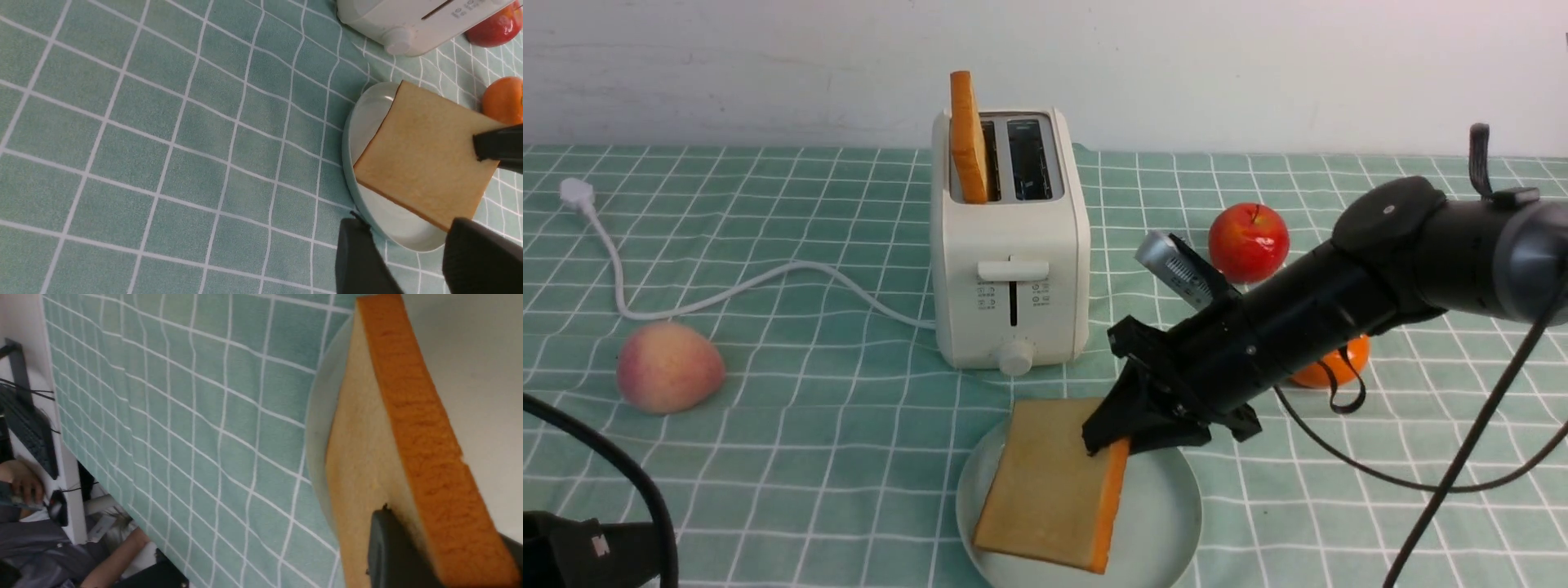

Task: Take toasted bread from bread machine on blue coffee table place on plate.
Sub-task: 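Place the held slice of bread on top of the slice on the plate with the right gripper, then reach for a toast slice standing in the toaster with the left gripper, then place the slice of bread on the plate with the left gripper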

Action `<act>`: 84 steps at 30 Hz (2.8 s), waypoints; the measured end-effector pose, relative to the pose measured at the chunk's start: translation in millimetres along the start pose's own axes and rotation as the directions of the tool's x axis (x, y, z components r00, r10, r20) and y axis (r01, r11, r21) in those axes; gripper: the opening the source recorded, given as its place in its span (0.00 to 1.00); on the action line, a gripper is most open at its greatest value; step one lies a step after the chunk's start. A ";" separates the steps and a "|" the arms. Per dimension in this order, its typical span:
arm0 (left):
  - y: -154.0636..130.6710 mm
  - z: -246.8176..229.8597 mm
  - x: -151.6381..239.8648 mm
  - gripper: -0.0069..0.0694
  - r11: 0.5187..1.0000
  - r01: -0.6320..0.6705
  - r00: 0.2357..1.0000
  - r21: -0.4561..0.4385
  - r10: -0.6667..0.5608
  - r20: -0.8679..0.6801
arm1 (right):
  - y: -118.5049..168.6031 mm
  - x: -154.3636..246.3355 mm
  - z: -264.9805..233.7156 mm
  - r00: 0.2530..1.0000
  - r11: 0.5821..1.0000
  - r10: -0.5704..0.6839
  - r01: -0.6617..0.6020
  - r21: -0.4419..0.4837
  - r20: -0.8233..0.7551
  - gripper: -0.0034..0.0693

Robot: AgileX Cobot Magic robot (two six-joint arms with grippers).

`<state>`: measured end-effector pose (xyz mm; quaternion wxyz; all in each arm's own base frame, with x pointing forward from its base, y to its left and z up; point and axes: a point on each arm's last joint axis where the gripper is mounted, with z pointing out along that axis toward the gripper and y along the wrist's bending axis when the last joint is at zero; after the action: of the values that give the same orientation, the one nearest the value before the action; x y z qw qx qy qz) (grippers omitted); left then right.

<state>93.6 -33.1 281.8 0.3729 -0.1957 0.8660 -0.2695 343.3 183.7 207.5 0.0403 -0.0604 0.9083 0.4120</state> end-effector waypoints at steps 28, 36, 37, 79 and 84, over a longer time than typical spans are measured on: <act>-141.3 94.2 -126.0 0.62 0.919 -0.312 0.938 0.241 0.338 -0.073 | 94.2 71.6 -142.3 0.824 0.813 -0.551 0.496 0.305 0.129 0.83; -183.1 160.4 -159.8 0.68 0.940 -0.339 0.931 0.031 0.340 -0.135 | 121.6 102.0 -155.2 0.760 0.758 -0.637 0.585 0.290 0.133 0.83; -189.3 178.1 -166.1 0.71 0.951 -0.307 0.946 -0.040 0.301 -0.122 | 122.7 104.2 -156.6 0.758 0.756 -0.640 0.588 0.288 0.131 0.83; -154.9 26.4 -143.8 0.21 0.840 -0.520 0.854 -0.157 0.516 -0.067 | 117.9 105.3 -155.3 0.771 0.758 -0.628 0.576 0.306 0.106 0.83; -109.3 67.1 -83.7 0.21 0.898 -0.432 0.877 -0.083 0.397 -0.273 | 109.7 107.3 -146.1 0.791 0.779 -0.604 0.560 0.284 0.098 0.83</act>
<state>213.1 -94.5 355.4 0.2956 0.0041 0.9444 -0.1437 218.1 137.1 371.9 0.2563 -0.2955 0.8798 0.2700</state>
